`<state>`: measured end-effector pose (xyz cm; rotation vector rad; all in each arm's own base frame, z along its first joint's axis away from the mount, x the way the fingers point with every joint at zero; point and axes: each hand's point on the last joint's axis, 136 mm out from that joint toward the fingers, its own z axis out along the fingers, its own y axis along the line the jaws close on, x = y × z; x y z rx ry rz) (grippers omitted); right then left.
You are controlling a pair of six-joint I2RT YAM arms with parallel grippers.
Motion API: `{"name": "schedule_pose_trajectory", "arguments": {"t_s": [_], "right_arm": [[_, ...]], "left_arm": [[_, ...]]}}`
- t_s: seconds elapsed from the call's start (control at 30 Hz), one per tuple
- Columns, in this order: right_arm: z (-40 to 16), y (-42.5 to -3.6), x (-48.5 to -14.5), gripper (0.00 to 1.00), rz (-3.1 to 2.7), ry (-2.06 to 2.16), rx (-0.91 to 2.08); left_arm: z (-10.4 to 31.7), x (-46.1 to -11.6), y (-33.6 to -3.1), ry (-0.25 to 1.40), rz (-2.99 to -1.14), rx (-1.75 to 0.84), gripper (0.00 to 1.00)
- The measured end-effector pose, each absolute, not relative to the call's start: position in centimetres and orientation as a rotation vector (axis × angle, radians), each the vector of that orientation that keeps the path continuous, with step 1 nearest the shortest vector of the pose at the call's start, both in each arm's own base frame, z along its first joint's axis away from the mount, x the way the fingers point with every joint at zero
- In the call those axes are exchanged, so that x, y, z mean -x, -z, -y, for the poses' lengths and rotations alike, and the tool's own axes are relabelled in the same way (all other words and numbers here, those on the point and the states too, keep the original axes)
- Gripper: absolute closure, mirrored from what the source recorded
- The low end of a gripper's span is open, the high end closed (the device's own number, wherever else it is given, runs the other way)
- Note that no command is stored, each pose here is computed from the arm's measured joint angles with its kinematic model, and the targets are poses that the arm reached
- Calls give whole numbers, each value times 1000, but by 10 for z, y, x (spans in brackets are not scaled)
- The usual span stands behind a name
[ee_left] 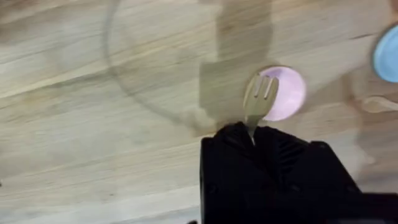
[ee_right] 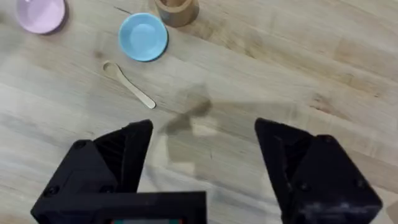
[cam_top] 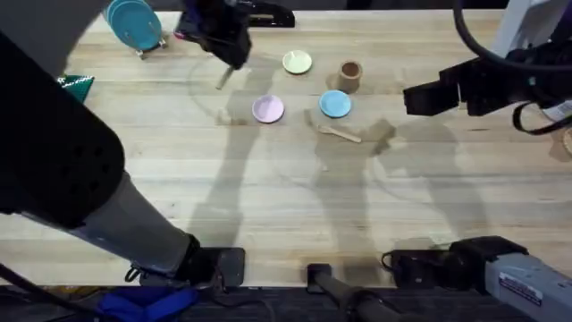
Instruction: Pick up a utensil and set it on the pink plate, then put the other utensil in the container.
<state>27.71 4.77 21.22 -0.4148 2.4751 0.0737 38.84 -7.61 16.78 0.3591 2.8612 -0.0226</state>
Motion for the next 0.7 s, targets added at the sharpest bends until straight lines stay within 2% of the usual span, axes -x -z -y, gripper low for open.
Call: {"name": "schedule_pose_trajectory", "arguments": {"t_s": [0.2, 0.37, 0.7], "right_arm": [[-48, -212, -277, 4, -2475, -74, 415], [-48, -212, -277, 4, -2475, -73, 415], [-48, -212, -277, 3, -2475, -73, 415]], "left_arm": [[104, -379, -162, 52, -2884, -295, 957], [106, -370, -142, 52, -2936, -180, 957], [114, -375, -104, 98, -2911, -77, 957]]}}
